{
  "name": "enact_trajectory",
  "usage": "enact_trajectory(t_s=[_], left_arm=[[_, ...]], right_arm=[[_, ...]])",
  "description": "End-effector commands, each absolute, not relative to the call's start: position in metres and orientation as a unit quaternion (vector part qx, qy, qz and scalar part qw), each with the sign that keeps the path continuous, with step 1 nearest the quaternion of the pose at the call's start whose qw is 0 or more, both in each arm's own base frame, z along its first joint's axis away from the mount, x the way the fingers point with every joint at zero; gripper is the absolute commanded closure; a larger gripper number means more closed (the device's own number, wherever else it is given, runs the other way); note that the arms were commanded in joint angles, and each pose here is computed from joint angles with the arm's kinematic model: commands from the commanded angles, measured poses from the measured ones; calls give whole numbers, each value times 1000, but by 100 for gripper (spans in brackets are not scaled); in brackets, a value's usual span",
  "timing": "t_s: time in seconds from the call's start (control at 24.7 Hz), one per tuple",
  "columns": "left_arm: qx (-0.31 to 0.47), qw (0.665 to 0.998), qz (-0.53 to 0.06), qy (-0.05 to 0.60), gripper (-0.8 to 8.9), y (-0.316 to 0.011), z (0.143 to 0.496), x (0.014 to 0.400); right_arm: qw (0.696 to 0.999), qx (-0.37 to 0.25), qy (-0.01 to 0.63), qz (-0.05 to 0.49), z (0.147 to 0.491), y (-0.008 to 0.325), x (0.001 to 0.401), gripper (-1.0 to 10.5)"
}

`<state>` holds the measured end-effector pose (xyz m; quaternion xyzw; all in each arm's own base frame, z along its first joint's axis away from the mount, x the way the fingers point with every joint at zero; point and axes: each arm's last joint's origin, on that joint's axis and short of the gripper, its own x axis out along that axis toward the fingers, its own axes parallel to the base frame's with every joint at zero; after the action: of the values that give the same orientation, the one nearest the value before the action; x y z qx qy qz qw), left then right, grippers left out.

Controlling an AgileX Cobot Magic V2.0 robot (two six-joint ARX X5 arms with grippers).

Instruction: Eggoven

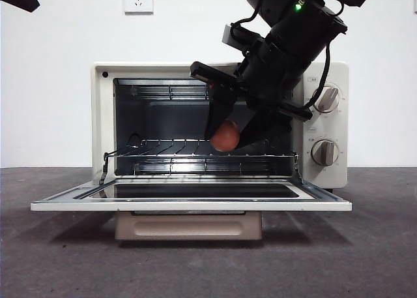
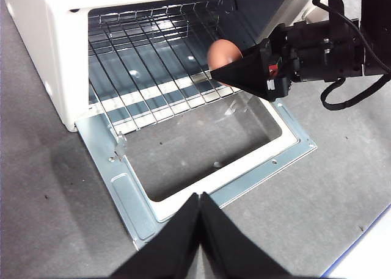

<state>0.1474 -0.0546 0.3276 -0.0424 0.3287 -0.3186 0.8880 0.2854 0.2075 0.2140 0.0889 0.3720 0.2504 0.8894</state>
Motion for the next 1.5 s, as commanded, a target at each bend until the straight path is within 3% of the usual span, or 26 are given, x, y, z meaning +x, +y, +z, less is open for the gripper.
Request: enact_trajectory(t_s=[0.04,0.32,1.01,1.26,1.5], left_arm=[[-39,890,-325,318,807,-55,331,149],[-38,890,-325,318,807,-55,331,149],[-39,890,-325,318,807,-56,331,149],[-39,890,-325,318,807,-56,331,149],[-57,900,-314,295,807,-55,320,160]], right_arm=[[890,91,368,254,214,215,286,719],[895,88,364,241,214,214,287,653],[898,94,345,256,225,217,282,652],[899,94,343,255,242,210,272,652],[903,85,322,273,292,186,235,652]])
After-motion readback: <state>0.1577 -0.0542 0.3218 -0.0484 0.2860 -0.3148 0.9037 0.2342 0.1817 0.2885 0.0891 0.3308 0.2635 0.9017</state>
